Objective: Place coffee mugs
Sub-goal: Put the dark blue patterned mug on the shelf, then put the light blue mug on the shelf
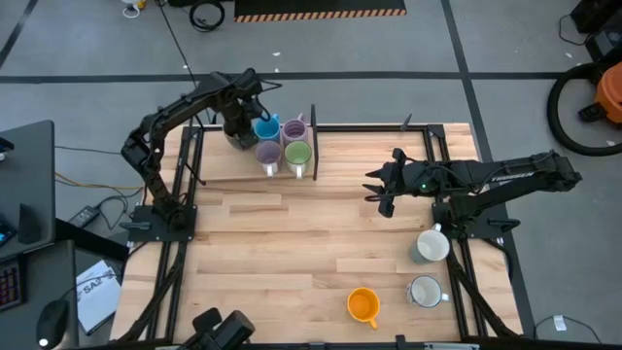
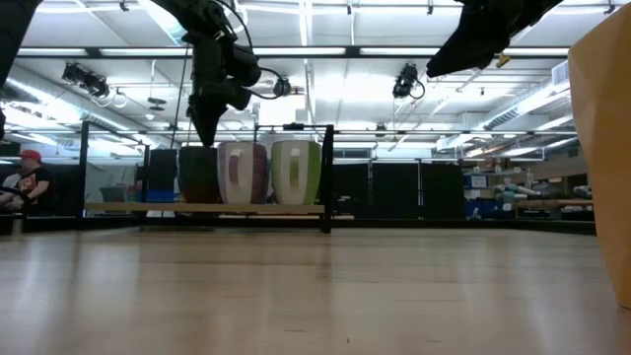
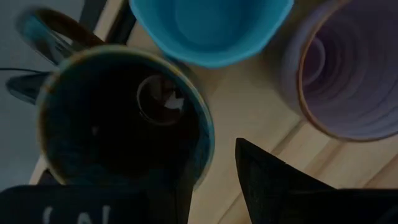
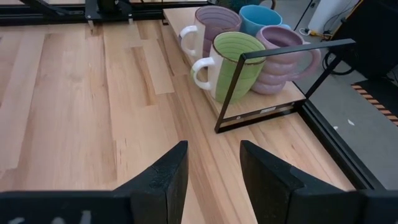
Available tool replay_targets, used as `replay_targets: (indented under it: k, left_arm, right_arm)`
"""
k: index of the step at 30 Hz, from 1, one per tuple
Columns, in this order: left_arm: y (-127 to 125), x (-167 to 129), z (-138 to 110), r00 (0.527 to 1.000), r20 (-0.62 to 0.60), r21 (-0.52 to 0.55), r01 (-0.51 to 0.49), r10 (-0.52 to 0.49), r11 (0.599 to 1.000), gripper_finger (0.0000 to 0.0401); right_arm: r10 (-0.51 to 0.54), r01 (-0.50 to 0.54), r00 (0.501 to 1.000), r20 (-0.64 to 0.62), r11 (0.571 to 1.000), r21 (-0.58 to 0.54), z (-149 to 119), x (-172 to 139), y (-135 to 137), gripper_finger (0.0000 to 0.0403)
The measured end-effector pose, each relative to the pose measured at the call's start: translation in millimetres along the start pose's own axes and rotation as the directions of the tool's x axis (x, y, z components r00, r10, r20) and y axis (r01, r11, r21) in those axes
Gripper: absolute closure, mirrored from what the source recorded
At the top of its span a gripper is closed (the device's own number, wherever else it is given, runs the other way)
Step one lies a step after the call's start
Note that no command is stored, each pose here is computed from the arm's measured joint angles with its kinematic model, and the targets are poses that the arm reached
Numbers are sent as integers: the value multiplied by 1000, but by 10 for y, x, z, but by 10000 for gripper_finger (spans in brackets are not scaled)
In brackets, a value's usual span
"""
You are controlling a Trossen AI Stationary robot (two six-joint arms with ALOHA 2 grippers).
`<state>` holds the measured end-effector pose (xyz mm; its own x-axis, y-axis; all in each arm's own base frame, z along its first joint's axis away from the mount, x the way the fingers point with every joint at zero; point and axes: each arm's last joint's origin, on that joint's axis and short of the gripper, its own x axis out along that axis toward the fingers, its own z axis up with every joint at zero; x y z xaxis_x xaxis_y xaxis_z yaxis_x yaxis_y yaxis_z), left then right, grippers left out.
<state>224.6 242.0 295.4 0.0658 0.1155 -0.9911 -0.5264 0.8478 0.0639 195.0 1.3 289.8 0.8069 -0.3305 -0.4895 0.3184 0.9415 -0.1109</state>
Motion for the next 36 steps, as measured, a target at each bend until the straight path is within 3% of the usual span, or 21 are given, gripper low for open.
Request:
replay_targets:
  k: [8, 18, 22, 27, 32, 36]
  left_arm:
    - [0, -40, 11, 1000, 9, 7, -4, 3, 1000, 277]
    - [-44, -270, -163, 1000, 18, 32, 4, -5, 999, 277]
    - [-97, -388, -232, 995, 65, 91, 74, -80, 993, 277]
    - [-354, -574, -243, 934, 195, 321, 227, -299, 919, 277]
    - [-735, -722, -125, 836, 320, 521, 237, -445, 820, 277]
    - [-1077, -738, -23, 806, 344, 577, 224, -482, 786, 277]
  right_arm:
    - [19, -19, 1000, -2, 1000, 16, -1, 0, 6, 252]
    - [20, -20, 1000, 5, 1000, 21, 7, 0, 6, 252]
    - [20, -20, 1000, 5, 1000, 13, 7, 0, 6, 252]
    - [-4, 4, 1000, 2, 999, -49, -19, 20, -8, 252]
    - [-35, 35, 999, -22, 999, -35, -168, 119, -42, 252]
    - [-30, 29, 999, -23, 999, -21, -323, 189, -26, 252]
